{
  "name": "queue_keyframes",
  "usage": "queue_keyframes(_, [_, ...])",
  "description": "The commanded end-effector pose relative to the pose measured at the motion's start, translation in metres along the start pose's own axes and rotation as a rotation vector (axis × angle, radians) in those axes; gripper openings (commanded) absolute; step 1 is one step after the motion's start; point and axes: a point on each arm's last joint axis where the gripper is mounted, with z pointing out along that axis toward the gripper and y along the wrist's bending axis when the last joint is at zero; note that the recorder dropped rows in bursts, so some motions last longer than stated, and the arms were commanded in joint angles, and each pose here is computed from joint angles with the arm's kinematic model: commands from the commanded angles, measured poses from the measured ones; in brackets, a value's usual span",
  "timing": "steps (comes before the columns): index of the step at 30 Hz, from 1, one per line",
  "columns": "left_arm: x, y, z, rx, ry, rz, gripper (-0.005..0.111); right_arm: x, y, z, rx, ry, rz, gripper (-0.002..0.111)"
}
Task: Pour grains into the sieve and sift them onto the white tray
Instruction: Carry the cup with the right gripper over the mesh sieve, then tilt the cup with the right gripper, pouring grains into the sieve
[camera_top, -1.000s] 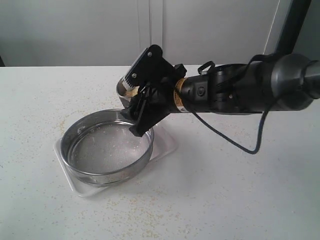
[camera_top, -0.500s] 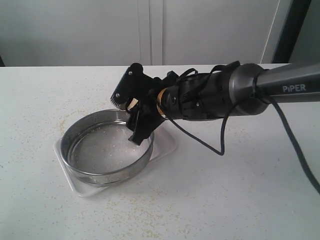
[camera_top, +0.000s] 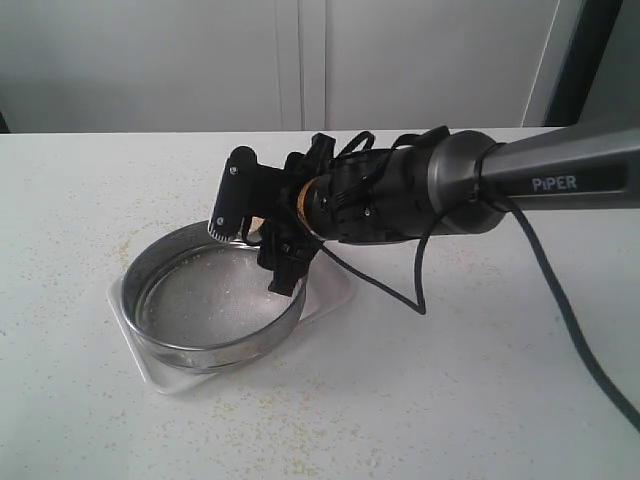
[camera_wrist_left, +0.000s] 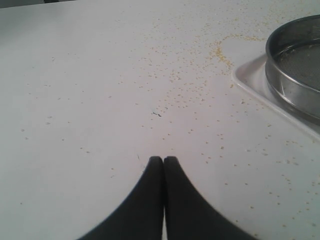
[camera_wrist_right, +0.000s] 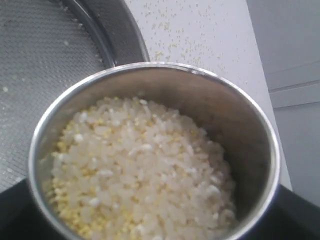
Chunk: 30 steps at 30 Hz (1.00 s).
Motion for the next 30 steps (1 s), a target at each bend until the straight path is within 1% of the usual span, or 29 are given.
queue_keyframes(1, [0.001, 0.0, 0.0, 0.002, 0.0, -0.009, 0.0, -0.005, -0.003, -0.002, 0.018, -0.005, -0.083, 0.0])
queue_keyframes(10, [0.001, 0.0, 0.0, 0.002, 0.0, -0.009, 0.0, -0.009, 0.0, -0.003, 0.015, -0.012, -0.207, 0.0])
queue_keyframes(18, [0.001, 0.0, 0.0, 0.002, 0.0, -0.009, 0.0, -0.016, -0.01, -0.004, 0.056, -0.016, -0.256, 0.0])
queue_keyframes(30, [0.001, 0.0, 0.0, 0.002, 0.0, -0.009, 0.0, -0.013, -0.013, -0.004, 0.092, 0.024, -0.416, 0.0])
